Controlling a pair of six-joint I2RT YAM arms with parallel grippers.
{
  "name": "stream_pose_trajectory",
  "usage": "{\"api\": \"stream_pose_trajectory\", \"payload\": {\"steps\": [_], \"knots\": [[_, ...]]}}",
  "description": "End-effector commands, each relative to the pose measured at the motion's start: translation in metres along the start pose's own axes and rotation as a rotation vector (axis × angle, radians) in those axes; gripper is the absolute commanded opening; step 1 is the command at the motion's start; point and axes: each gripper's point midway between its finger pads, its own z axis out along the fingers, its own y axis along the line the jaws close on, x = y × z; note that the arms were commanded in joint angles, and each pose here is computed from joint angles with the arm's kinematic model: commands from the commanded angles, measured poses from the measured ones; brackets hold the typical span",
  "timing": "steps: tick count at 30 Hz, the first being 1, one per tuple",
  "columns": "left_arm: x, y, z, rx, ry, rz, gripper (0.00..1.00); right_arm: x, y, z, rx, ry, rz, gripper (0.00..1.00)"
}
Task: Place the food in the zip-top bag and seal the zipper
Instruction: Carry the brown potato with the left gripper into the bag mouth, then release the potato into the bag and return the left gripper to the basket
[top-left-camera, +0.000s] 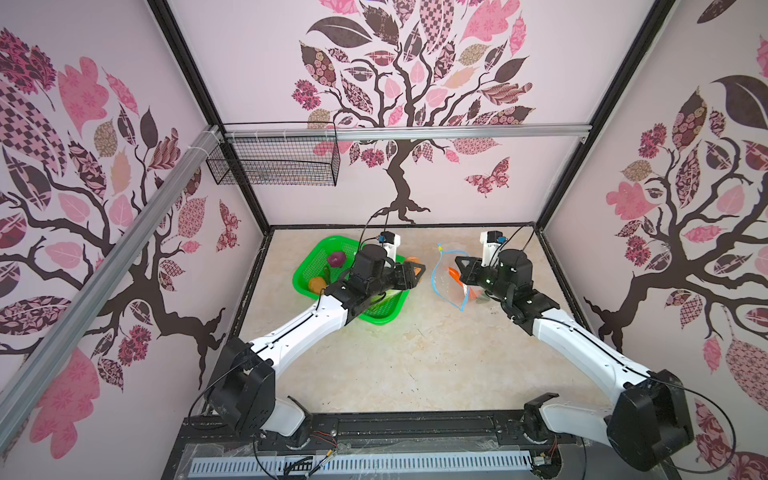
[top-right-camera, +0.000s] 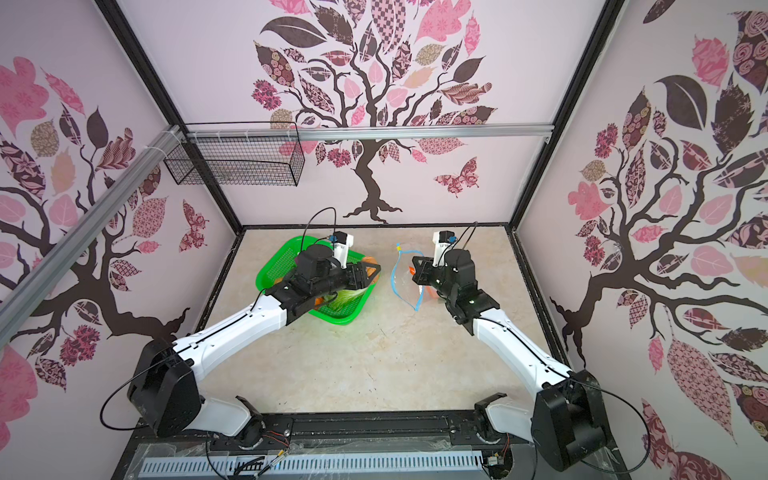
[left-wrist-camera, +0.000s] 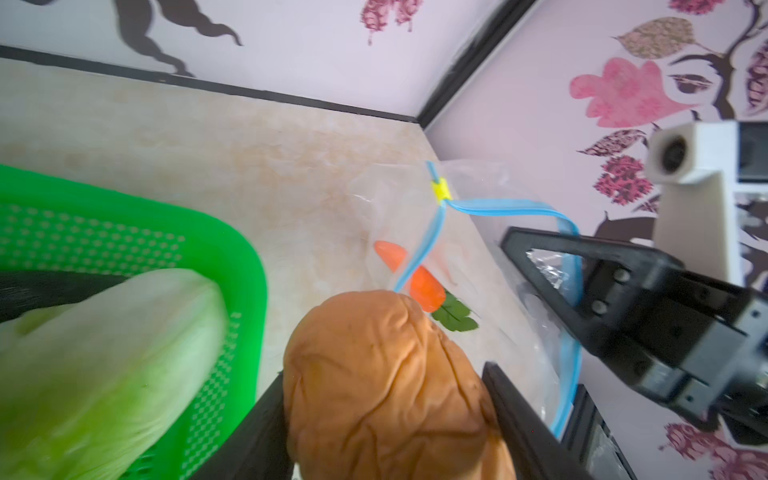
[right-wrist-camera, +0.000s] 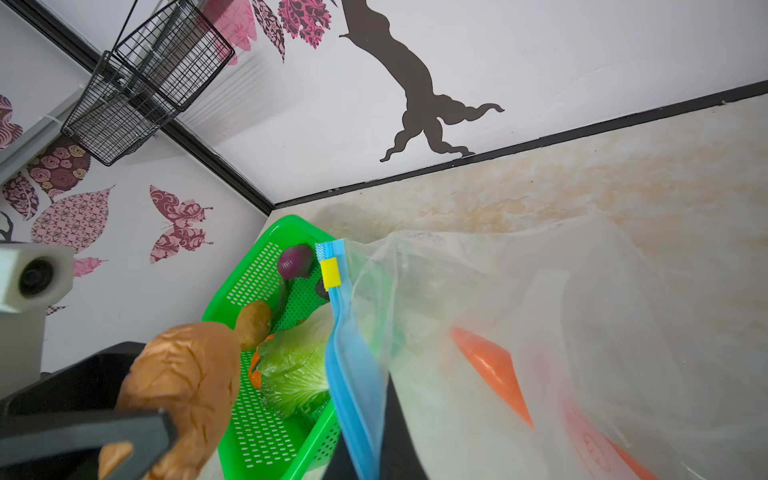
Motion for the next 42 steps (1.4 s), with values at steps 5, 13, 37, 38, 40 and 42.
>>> {"api": "stream_pose_trajectory", "payload": {"steps": [5,13,37,38,40,42], "knots": [[0.000,-0.049,0.030,0.119,0.004,0.084,0.58,-0.012,0.013,-0.008,-0.052,-0.032,-0.002,0.00],[0.013,-0.048,0.056,0.144,0.051,0.064,0.58,-0.013,0.018,-0.010,-0.079,-0.036,-0.005,0.00],[0.041,-0.027,0.084,-0.006,0.260,0.047,0.96,-0.011,0.017,-0.006,-0.073,-0.014,-0.015,0.00],[0.038,-0.028,0.080,-0.007,0.253,0.052,0.96,-0.010,0.016,-0.005,-0.071,-0.014,-0.016,0.00],[0.034,-0.028,0.070,-0.021,0.239,0.057,0.96,-0.009,0.015,-0.004,-0.067,-0.010,-0.014,0.00],[0.029,-0.027,0.060,-0.038,0.222,0.067,0.96,-0.009,0.014,-0.003,-0.064,-0.009,-0.013,0.00]]}}
